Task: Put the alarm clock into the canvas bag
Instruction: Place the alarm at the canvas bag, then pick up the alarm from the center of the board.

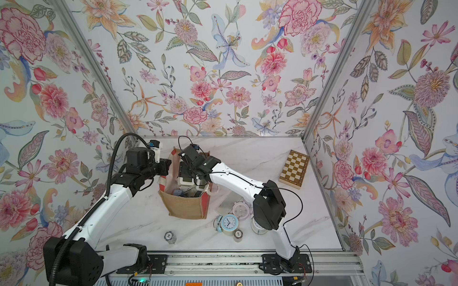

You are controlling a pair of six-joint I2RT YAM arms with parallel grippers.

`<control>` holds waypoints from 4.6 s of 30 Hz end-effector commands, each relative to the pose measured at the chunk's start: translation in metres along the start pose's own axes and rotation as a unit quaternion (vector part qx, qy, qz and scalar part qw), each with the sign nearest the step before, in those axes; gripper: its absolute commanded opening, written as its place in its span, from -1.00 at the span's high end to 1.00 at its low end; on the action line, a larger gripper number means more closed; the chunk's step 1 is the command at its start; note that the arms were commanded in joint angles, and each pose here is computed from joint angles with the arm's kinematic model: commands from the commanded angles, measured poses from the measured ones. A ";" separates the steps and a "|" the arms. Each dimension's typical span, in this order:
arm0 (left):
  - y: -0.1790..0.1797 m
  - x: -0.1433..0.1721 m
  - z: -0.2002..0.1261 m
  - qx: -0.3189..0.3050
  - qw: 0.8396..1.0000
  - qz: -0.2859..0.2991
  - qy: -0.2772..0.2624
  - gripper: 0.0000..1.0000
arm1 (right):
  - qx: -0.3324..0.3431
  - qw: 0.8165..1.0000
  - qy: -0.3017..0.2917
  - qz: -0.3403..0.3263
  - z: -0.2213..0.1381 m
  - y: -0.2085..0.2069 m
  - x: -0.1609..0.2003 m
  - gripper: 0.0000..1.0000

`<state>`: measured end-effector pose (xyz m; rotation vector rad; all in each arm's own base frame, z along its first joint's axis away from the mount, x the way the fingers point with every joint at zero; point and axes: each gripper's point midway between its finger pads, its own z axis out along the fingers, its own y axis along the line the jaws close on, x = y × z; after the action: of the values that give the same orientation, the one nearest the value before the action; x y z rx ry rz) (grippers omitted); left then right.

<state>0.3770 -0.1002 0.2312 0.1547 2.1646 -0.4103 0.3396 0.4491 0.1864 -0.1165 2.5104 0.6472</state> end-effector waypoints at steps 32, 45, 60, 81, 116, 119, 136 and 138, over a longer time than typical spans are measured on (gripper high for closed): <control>-0.005 -0.007 -0.004 0.005 1.000 0.009 -0.007 0.71 | 0.135 0.964 -0.186 -0.135 -0.088 0.023 -0.078 -0.90; -0.005 -0.005 -0.003 0.007 1.000 0.010 -0.004 0.73 | 0.169 0.946 -0.208 -0.183 -0.121 -0.005 -0.114 -0.90; -0.005 -0.004 -0.001 0.008 1.000 0.009 -0.002 0.73 | 0.242 0.943 -0.137 -0.183 -0.138 -0.127 -0.115 -0.98; -0.005 -0.003 0.002 0.008 1.000 0.009 -0.001 0.73 | 0.156 0.981 0.003 -0.113 -0.145 -0.261 -0.004 -1.00; -0.004 -0.001 0.001 0.006 1.000 0.002 -0.002 0.74 | 0.184 0.949 0.219 -0.129 -0.080 -0.316 0.095 -0.99; -0.004 -0.001 0.002 0.006 1.000 0.002 -0.002 0.73 | 0.185 0.948 0.227 -0.129 -0.077 -0.317 0.098 -0.95; -0.004 -0.004 0.001 0.005 1.000 0.006 -0.005 0.74 | 0.187 0.943 0.241 -0.129 -0.069 -0.321 0.104 -0.71; -0.005 -0.004 0.001 0.008 1.000 0.006 -0.005 0.74 | 0.188 0.943 0.242 -0.129 -0.070 -0.322 0.104 -0.67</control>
<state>0.3773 -0.1019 0.2312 0.1598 2.1650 -0.4208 0.2904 0.1444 0.0552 -0.4935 2.9248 0.0564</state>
